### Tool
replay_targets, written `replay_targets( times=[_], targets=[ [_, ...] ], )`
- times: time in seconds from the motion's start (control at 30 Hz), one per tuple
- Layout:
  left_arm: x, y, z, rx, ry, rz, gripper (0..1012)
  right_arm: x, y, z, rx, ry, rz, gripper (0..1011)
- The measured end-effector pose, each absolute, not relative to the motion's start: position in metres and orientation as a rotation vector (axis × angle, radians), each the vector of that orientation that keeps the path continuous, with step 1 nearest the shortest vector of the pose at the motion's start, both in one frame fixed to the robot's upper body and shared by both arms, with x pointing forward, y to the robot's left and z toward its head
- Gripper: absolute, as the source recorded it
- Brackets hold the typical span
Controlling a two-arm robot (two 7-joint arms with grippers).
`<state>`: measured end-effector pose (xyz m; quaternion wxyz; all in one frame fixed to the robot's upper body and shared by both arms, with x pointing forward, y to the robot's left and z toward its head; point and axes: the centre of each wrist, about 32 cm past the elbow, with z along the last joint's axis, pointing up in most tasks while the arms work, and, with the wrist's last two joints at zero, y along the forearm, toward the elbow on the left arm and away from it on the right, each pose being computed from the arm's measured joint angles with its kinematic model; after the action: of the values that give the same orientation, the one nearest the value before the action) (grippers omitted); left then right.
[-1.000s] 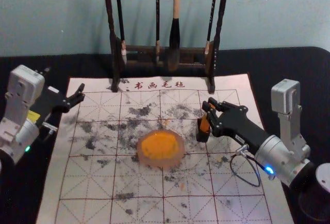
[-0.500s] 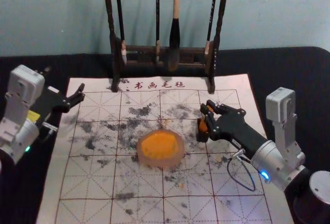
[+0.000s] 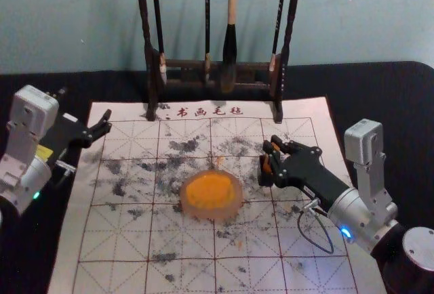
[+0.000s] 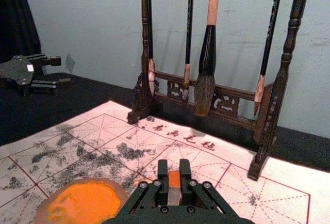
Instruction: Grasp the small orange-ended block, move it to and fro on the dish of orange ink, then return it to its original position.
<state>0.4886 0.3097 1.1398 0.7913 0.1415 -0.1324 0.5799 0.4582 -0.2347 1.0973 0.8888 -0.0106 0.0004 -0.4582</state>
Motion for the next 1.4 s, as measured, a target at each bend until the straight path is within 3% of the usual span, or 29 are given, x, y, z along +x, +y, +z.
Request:
replay_targets(
  times=[0.97,1.4],
  targets=[
    [0.4886,0.3097,1.1398,0.304,-0.285,1.248,1001,0.4594,-0.2339,1.0944,-0.039,-0.001,-0.951,137],
    [0.4886,0.3097,1.1398,0.304,-0.285,1.248,1001,0.4594,-0.2339,1.0946,-0.037,-0.001,-0.95,477]
  ],
)
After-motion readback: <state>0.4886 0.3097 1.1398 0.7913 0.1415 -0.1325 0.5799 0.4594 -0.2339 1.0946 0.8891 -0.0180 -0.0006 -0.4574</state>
